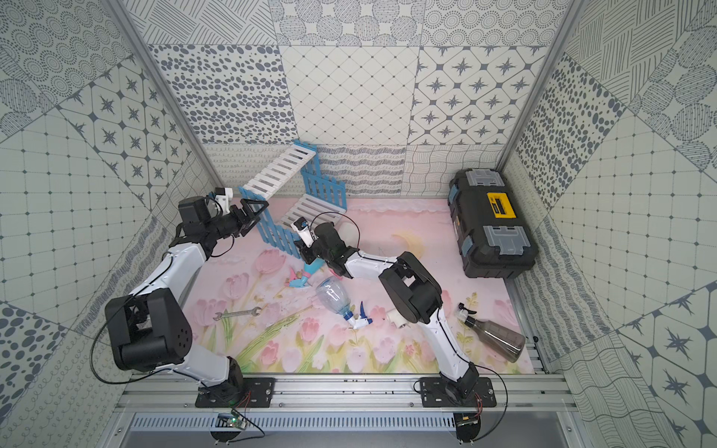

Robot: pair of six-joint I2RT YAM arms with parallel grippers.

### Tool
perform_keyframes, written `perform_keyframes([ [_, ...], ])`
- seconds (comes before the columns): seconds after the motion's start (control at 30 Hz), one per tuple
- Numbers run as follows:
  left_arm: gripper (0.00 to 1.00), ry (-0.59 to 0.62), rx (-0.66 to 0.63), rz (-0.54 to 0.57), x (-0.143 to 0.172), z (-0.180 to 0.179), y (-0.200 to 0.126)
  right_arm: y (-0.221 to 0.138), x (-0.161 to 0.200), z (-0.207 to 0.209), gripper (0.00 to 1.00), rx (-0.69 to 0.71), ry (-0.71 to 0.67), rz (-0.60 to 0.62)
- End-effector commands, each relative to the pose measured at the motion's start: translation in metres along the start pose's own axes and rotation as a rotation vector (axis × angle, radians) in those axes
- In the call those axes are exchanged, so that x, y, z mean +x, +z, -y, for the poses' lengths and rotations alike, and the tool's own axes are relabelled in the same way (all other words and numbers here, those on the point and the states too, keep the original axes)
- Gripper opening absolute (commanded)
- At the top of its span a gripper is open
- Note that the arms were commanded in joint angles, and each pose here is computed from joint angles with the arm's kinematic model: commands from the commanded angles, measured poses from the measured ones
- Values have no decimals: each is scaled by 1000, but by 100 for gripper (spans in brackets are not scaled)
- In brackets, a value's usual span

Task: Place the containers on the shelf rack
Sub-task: Adjust the shelf at the center of the board.

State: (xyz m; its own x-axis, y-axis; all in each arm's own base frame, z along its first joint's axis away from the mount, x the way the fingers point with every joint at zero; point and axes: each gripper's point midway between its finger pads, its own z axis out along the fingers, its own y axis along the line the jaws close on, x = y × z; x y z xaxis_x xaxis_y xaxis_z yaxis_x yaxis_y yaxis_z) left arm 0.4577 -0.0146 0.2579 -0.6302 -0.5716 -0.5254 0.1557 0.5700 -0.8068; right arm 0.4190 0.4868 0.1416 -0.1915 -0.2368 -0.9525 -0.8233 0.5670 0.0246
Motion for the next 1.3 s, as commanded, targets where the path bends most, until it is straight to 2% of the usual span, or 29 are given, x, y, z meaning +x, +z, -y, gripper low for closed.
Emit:
perform_keyframes([
  [0.0,99,55,139,-57,14,30,11,-21,-36,19,1,157,23,130],
  [0.23,99,77,199,-149,44,50,41,-53,-17,27,1,430,60,98],
  [0.43,99,83,234,-208,62,61,65,-78,7,38,1,563,151,46],
  [0.7,99,98,297,-280,81,83,92,-95,14,36,1,739,145,-5],
  [0.93,99,111,279,-278,83,82,96,-79,7,20,4,727,249,11],
  [1.2,99,189,152,-203,78,70,86,-45,-4,-9,17,638,293,29],
  [1.27,99,197,118,-195,77,66,84,-41,-3,-13,25,624,298,28],
])
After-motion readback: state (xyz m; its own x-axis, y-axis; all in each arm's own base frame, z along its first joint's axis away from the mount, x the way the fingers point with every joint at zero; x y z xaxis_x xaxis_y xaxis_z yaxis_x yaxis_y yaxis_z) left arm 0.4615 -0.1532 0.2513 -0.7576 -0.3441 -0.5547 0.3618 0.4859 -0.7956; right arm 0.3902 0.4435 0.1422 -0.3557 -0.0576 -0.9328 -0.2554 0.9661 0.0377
